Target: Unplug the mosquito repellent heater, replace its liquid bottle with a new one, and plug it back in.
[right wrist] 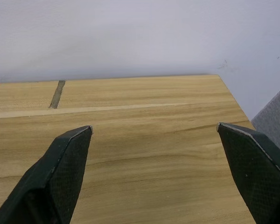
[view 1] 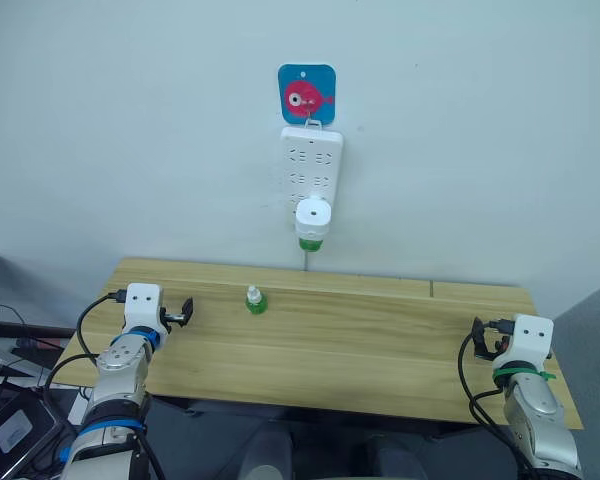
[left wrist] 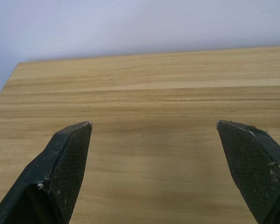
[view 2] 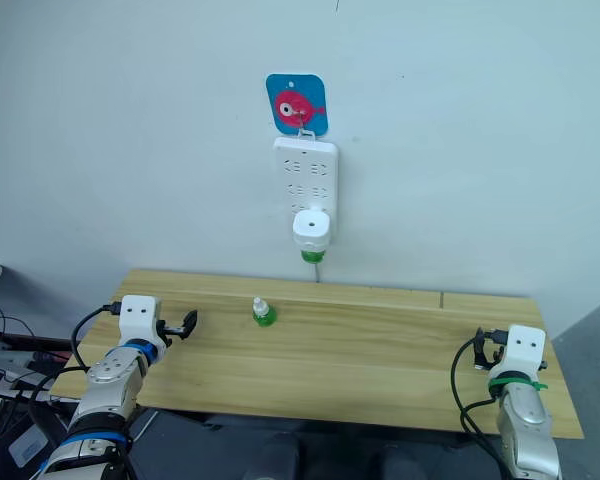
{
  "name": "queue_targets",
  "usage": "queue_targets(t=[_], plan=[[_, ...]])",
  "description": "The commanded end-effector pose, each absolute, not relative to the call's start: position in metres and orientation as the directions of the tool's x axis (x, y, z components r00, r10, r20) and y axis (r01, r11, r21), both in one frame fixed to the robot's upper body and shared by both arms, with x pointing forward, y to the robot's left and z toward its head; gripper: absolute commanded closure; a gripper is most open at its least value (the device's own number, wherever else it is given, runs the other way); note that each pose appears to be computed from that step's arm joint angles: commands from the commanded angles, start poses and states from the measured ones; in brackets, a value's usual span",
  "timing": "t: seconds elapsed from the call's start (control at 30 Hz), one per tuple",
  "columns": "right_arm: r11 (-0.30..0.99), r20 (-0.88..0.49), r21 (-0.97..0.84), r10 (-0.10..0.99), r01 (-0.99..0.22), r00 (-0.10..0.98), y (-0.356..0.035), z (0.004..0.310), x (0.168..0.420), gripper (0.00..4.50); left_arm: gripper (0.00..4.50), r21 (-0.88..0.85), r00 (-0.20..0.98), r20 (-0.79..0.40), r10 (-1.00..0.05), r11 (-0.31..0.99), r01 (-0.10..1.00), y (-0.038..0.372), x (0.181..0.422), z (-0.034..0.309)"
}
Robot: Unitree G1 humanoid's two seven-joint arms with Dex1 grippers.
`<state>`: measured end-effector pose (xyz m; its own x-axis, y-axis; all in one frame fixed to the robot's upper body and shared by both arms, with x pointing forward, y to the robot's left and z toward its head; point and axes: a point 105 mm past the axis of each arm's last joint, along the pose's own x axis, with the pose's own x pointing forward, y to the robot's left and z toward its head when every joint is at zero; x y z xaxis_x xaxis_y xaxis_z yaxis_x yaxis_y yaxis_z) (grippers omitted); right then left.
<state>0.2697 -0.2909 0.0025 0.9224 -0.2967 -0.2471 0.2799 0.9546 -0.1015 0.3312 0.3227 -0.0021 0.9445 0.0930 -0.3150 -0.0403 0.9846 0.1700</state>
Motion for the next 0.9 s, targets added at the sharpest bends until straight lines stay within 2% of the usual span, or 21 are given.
queue_targets(t=[0.03, 0.2, 0.63, 0.77, 0.83, 0.9], plan=[[0.947, -0.187, -0.115, -0.317, 0.299, 0.93, -0.298, 0.018, 0.274, 0.03, 0.0, 0.232, 0.943, -0.309, 0.121, 0.972, -0.049, 0.328, 0.335, 0.005], [0.946, -0.181, -0.116, -0.321, 0.304, 0.929, -0.299, 0.02, 0.275, 0.03, 0.0, 0.224, 0.943, -0.298, 0.15, 0.971, -0.084, 0.331, 0.336, 0.005], [0.949, -0.181, -0.116, -0.311, 0.294, 0.933, -0.297, 0.021, 0.274, 0.03, 0.0, 0.223, 0.951, -0.285, 0.119, 0.973, -0.055, 0.328, 0.338, 0.009], [0.966, -0.18, -0.12, -0.248, 0.229, 0.952, -0.287, 0.027, 0.274, 0.03, 0.0, 0.212, 0.961, -0.258, 0.101, 0.976, -0.046, 0.33, 0.337, 0.018], [0.981, -0.168, -0.116, -0.174, 0.156, 0.97, -0.276, 0.038, 0.275, 0.03, 0.0, 0.184, 0.973, -0.222, 0.071, 0.982, -0.029, 0.331, 0.336, 0.031], [0.993, -0.151, -0.101, -0.069, 0.054, 0.986, -0.26, 0.054, 0.276, 0.03, 0.0, 0.192, 0.99, -0.144, -0.006, 0.981, 0.034, 0.326, 0.338, 0.058]])
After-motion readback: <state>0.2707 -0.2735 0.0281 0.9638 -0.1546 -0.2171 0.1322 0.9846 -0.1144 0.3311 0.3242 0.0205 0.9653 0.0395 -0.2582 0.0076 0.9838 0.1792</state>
